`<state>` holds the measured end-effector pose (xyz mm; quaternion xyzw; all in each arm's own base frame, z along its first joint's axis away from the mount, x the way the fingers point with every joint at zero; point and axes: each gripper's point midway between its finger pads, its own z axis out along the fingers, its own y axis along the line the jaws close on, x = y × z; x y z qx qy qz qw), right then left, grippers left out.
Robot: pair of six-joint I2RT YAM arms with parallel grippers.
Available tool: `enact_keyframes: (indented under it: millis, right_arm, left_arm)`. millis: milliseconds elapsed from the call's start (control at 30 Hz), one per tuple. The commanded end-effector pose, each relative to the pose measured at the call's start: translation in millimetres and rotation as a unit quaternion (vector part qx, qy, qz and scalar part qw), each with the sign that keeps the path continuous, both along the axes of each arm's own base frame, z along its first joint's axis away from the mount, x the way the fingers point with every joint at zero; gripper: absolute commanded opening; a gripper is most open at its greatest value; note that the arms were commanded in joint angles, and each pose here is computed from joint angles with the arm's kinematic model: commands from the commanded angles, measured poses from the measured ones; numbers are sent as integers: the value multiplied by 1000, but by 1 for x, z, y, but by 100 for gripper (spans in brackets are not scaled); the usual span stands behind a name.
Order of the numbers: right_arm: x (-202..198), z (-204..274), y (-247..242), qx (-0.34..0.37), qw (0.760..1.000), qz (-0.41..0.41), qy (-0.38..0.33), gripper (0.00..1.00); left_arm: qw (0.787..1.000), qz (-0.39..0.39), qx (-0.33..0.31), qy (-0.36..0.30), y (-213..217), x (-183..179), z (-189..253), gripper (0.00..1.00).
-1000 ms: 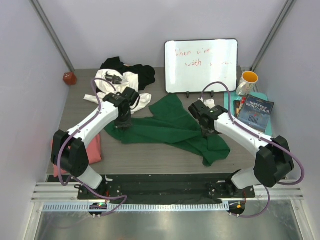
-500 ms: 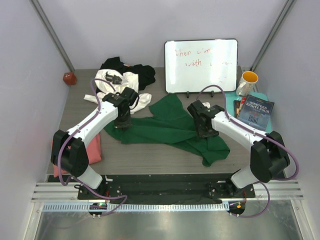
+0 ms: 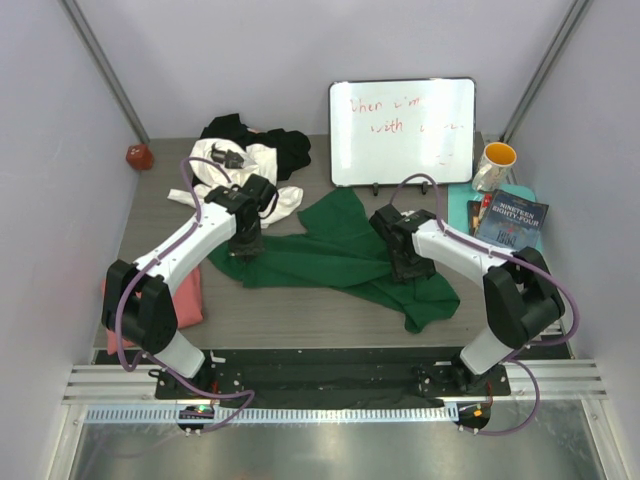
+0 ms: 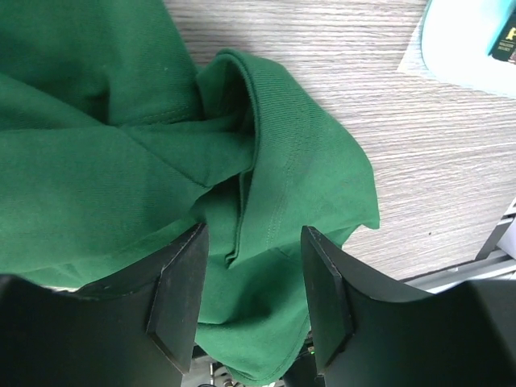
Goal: Fold and stack the t-shirts
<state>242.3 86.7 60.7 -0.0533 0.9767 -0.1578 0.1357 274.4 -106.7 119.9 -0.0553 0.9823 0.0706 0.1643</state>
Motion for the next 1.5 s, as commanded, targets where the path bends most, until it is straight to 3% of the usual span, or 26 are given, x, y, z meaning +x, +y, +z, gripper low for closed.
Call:
enact_keyframes:
  millis: [0,300,400,433,533,767,1067,1467]
  right_arm:
    - [6,5,-7,-10,1000,-24,-18,55]
    - [6,-13,-17,-44,998,-35,1,56]
    - [14,-14,-16,-49,998,-39,-2,39]
    - [16,-13,-16,-50,998,-40,-6,25]
    - [23,-7,-17,-58,997,-43,-20,1]
    - [26,14,-26,-78,994,-55,-48,1]
    - [46,83,-26,-53,986,-70,-143,1]
    - [64,176,-40,-39,952,-106,-286,1]
  left_arm:
    - [1000,2,-12,-24,0,6,10,0]
    - [1000,-3,-14,-21,-1,5,8,0]
    - [1000,-3,-14,-20,0,3,6,0]
    - [1000,-3,-14,-20,0,3,5,0]
    - [1000,-5,-14,-17,0,2,4,0]
    - [1000,-5,-14,-19,-1,4,4,0]
    - [1000,2,-11,-28,0,8,8,0]
    - [996,38,3,-76,19,21,41,0]
